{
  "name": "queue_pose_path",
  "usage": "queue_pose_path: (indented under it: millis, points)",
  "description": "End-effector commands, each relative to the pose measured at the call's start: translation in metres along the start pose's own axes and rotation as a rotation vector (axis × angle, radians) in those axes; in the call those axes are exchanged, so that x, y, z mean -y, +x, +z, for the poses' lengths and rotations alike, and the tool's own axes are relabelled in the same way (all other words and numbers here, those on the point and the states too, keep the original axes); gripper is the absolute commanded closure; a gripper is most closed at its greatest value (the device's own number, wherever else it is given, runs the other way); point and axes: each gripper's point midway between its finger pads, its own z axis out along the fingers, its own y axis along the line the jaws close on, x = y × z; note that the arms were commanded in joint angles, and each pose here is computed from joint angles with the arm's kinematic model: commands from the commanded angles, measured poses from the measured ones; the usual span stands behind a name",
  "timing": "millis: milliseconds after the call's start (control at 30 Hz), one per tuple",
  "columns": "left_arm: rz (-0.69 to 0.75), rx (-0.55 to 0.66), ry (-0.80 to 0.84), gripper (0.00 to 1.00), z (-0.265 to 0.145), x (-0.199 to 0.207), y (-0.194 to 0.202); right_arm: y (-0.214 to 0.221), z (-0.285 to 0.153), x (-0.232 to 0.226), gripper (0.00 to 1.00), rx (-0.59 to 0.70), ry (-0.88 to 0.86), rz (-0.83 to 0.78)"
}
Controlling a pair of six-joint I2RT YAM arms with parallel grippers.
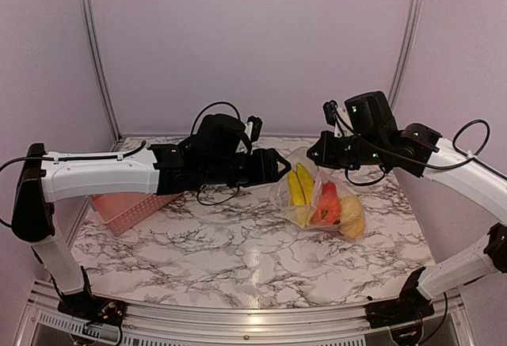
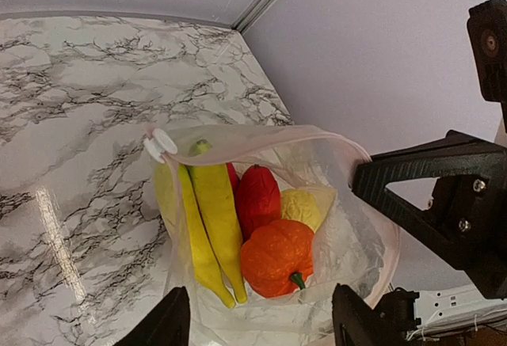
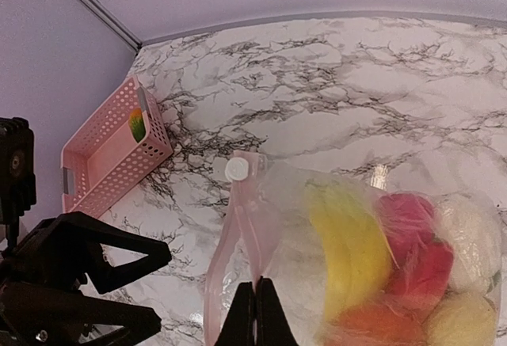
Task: Open the zip-top bag and remove the fake food
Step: Pick up the fake fruit from the zipper food storage bag.
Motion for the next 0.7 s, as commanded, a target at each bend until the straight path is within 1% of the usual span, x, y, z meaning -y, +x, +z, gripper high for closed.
queue_pose_path:
  millis: [0, 167, 333, 500, 667]
  points:
    - [0.008, -0.057, 0.056, 0.38, 0.028, 0.016, 0.020, -0.004, -0.002, -0.007, 1.00, 0.021, -0.022, 0.011]
    - [0.019, -0.125, 0.089, 0.43, 0.057, 0.025, 0.043, -0.002, -0.001, -0.007, 1.00, 0.015, -0.023, 0.012]
    - [0.021, -0.181, 0.112, 0.45, 0.080, 0.030, 0.060, -0.001, -0.001, -0.007, 1.00, 0.012, -0.027, 0.017]
    - [0.018, -0.226, 0.118, 0.44, 0.095, 0.030, 0.076, -0.002, -0.003, -0.008, 1.00, 0.012, -0.033, 0.025]
    - [0.023, -0.259, 0.099, 0.42, 0.104, 0.021, 0.087, -0.002, -0.004, -0.010, 1.00, 0.012, -0.040, 0.030]
